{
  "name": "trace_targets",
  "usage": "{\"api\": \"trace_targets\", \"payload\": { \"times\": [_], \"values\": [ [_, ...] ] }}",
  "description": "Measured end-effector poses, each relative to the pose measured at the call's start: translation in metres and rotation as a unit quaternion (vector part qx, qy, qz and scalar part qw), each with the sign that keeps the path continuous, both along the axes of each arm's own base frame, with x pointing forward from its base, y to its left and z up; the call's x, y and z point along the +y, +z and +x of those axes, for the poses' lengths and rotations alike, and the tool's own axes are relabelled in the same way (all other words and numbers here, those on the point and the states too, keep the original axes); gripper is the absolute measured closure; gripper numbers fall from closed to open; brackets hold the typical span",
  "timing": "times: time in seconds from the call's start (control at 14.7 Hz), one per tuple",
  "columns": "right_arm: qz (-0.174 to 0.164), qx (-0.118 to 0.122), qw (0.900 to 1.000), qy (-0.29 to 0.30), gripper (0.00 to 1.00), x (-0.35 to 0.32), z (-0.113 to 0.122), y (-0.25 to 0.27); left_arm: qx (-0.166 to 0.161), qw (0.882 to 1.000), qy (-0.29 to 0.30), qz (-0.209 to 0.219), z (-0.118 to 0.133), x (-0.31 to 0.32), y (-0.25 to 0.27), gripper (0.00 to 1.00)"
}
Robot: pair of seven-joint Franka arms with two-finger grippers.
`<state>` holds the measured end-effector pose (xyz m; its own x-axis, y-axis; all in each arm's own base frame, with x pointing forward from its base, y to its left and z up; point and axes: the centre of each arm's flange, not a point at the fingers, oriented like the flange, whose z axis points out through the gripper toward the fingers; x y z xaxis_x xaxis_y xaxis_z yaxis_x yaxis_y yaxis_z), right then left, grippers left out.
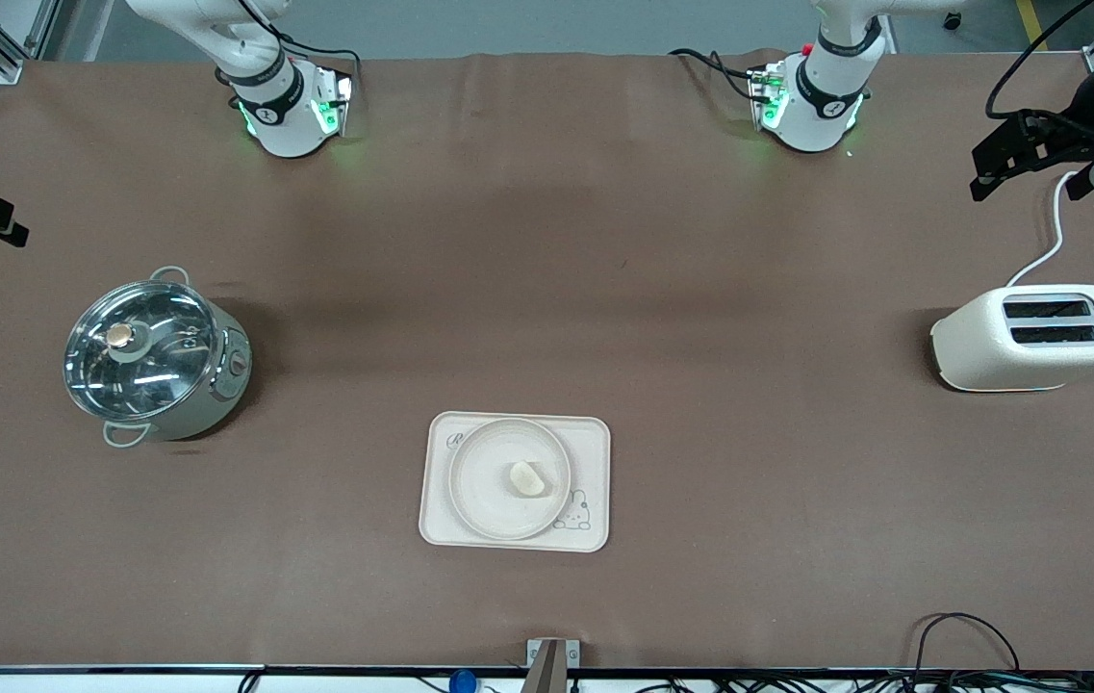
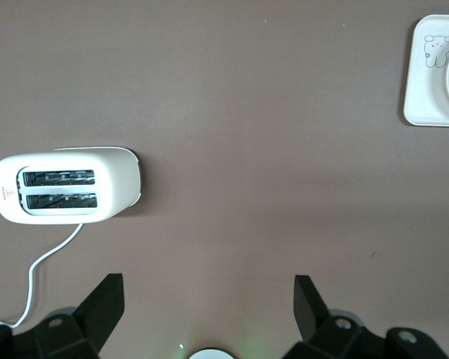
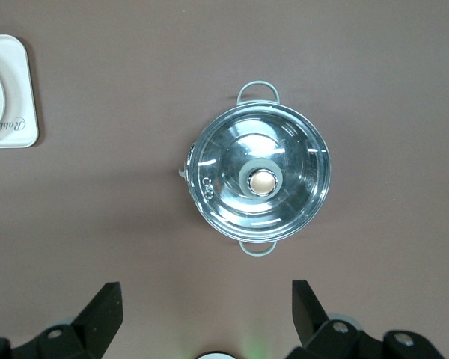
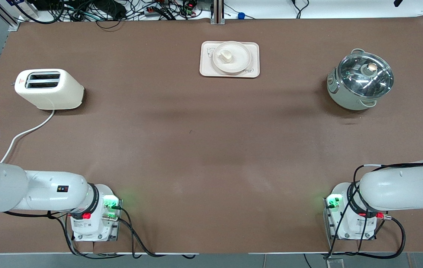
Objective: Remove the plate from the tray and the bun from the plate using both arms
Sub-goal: 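Reach the right gripper toward the white plate on the tray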
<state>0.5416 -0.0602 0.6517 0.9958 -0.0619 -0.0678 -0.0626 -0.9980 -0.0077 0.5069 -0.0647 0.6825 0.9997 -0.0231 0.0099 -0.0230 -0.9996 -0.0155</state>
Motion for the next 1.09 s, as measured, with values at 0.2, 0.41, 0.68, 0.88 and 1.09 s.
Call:
{"api": "trace_targets", "payload": {
  "times": [0.2, 0.41, 0.68, 0.88, 1.09],
  "values": [
    [0.0, 0.0, 1.0, 0.002, 0.0, 0.002, 0.0, 0.0, 0.002, 1.0, 0.0, 0.0, 0.0, 0.0, 0.0, 0.0],
    [0.0, 0.0, 1.0, 0.003, 0.0, 0.004, 0.0, 0.0, 0.002, 1.0, 0.0, 0.0, 0.0, 0.0, 0.0, 0.0],
    [0.0, -0.009, 1.0, 0.022, 0.0, 0.024, 0.005, 0.001, 0.004, 1.0, 0.002, 0.0, 0.001, 0.002, -0.002, 0.0],
    [0.003, -0.021, 0.998, 0.056, 0.0, 0.066, 0.023, -0.016, 0.007, 1.0, 0.001, 0.001, 0.002, 0.001, -0.004, 0.0],
    [0.063, -0.013, 0.997, 0.042, 0.0, 0.106, 0.058, -0.071, 0.009, 1.0, 0.001, 0.001, 0.002, 0.001, -0.006, 0.0]
  ]
}}
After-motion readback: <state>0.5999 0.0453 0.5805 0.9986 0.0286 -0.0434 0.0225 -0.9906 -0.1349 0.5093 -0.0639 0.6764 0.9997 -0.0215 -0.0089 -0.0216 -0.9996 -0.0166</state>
